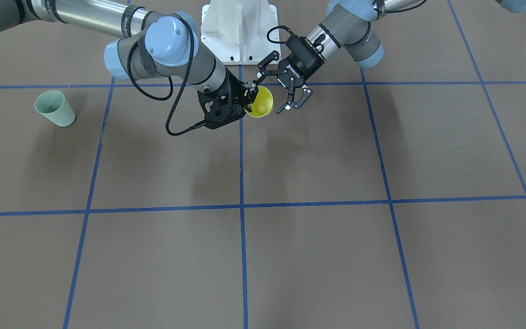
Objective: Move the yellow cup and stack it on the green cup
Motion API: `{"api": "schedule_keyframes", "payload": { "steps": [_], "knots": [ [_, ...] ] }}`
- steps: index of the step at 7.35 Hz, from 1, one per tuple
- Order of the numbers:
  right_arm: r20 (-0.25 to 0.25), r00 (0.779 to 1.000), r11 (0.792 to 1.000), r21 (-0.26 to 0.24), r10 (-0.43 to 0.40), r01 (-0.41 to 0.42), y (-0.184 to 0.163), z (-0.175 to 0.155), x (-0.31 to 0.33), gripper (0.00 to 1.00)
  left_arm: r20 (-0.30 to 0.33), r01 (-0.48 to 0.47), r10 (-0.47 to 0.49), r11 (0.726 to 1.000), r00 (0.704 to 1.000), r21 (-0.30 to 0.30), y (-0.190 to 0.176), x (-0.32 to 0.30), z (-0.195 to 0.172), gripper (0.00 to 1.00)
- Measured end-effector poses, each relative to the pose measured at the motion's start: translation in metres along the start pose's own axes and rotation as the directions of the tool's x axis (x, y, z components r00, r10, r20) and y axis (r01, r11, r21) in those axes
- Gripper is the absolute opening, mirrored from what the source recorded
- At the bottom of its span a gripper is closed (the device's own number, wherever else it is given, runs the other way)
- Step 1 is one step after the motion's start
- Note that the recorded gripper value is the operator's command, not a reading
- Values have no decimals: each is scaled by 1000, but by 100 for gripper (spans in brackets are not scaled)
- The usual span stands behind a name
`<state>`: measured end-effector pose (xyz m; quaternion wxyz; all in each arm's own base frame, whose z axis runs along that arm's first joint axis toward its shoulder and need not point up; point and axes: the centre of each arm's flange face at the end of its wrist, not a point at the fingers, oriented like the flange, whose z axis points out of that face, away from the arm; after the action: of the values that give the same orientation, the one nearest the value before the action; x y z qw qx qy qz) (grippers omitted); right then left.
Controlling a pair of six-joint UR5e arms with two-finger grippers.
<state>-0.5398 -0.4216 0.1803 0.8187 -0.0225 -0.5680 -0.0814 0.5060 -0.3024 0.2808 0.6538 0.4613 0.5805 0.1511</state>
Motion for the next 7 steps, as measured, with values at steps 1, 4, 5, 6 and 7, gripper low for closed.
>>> {"api": "schedule_keyframes", "payload": {
  "steps": [1, 4, 5, 6, 7],
  "knots": [
    [-24, 1000, 999, 49, 8, -6, -4, -3, 14, 0, 6, 1, -1, 1000, 1000, 2, 0, -2, -1, 100],
    [-134, 990, 953, 302, 50, -7, -30, -46, 81, 0, 53, -7, 9, 999, 999, -37, -7, -9, -14, 100],
    [-178, 983, 930, 366, 37, 32, -37, -67, 104, 0, 102, -14, 22, 997, 995, -74, -10, -22, -31, 100],
    [-224, 974, 908, 412, 21, 75, -43, -93, 123, 0, 172, -20, 39, 993, 984, -112, -17, -46, -50, 100],
    [-278, 960, 895, 435, 26, 102, -43, -127, 139, 0, 253, -15, 53, 989, 966, -148, -29, -78, -65, 100]
  ]
}}
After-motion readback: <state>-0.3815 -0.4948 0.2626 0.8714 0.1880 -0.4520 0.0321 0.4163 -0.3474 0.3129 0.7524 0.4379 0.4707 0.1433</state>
